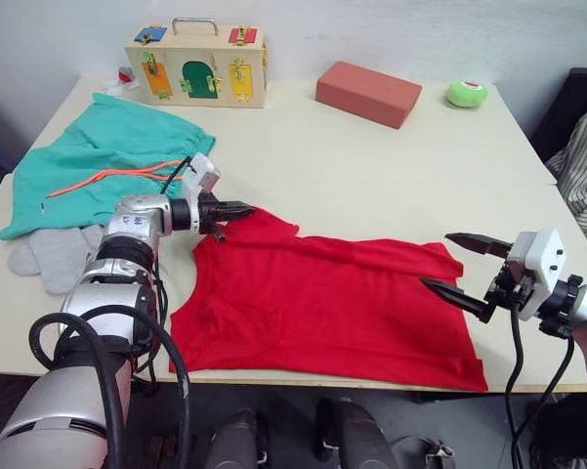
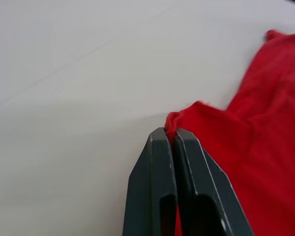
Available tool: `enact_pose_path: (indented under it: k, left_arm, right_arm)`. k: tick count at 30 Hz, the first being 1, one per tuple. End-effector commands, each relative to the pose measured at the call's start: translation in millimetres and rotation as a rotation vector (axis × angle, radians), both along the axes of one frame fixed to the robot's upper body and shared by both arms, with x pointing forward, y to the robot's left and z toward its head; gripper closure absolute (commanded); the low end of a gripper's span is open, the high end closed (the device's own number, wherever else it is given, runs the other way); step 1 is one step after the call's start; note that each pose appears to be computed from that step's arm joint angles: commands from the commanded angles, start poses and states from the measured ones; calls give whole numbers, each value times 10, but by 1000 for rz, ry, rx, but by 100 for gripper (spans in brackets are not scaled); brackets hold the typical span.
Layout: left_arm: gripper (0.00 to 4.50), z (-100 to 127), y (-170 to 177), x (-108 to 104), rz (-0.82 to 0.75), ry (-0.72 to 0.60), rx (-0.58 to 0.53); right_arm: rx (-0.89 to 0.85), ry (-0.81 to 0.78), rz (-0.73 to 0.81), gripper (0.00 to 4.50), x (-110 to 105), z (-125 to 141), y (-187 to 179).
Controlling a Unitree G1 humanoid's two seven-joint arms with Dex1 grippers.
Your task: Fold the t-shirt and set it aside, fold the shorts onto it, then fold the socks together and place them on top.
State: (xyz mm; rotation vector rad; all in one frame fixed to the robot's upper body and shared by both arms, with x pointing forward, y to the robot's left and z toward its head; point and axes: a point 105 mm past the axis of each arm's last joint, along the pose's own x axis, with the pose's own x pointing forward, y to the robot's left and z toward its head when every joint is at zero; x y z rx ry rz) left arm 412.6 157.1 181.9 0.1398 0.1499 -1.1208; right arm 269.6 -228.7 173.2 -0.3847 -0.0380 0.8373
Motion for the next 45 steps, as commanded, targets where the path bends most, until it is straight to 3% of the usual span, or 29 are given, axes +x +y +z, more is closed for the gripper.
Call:
enact_pose_path:
  k: [1,10,24,31,41,45]
  left_arm:
    - [445,192,88,-150,-117,-149,-7]
    - [445,-110,212,-462,-278,-259,155]
    - [445,-403,227,-665,-356,-375,284]
    - [445,-441,167,-774,-439,-456,320]
    - [445,-510,317,-939,-545,-524,471]
    - [445,-482,286,-937,-551,-539,466]
  right_arm:
    - [8,-39,-32,0,-44,79,-114]
    - [21,-2,-66,0,-70,-56,-183]
    - [42,70,-107,0,-108,-298,-277]
    - [55,98,-132,0,-137,-404,-315]
    - [51,119,-111,0,-166,-454,-300]
    - [48,124,-112,0,-169,-471,-317]
